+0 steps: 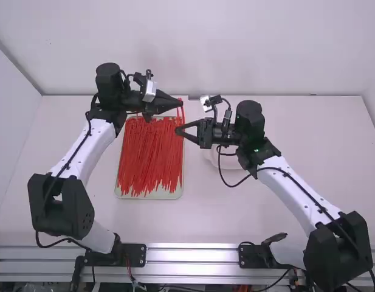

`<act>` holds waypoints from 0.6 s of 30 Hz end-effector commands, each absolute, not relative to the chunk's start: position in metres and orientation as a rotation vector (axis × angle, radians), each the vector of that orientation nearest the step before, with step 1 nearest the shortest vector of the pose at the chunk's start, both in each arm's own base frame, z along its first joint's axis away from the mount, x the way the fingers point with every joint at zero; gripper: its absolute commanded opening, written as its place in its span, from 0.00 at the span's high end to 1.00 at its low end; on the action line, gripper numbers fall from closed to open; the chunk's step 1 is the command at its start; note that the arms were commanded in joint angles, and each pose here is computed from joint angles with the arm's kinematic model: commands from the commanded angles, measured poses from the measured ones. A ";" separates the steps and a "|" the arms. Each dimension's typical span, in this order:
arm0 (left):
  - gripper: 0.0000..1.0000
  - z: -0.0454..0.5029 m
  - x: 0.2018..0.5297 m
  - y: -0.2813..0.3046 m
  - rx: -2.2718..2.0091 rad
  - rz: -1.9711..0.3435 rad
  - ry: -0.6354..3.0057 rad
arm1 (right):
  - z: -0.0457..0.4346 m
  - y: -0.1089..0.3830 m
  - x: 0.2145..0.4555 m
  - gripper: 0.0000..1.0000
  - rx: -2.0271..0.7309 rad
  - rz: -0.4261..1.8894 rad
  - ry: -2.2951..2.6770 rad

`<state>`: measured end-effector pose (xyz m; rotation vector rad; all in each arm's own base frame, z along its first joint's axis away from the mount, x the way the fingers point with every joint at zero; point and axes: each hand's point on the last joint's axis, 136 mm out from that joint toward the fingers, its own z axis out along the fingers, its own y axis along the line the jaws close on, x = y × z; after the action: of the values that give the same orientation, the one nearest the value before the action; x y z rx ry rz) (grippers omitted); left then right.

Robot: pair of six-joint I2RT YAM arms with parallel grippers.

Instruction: Fasten the cable tie

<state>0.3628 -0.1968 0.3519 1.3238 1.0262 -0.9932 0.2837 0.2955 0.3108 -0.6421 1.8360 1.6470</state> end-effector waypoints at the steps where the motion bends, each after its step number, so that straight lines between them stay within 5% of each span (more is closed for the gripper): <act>1: 0.98 0.349 0.359 -0.198 1.362 -0.964 0.962 | 0.311 0.294 0.287 1.00 -0.626 1.643 1.838; 18: 0.98 0.352 0.360 -0.198 1.402 -0.862 0.866 | 0.310 0.291 0.295 1.00 -0.556 1.638 1.863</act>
<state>0.3630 -0.1968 0.3535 1.3892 0.8876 -0.8563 0.2908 0.2915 0.3105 -0.5782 1.8608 1.6487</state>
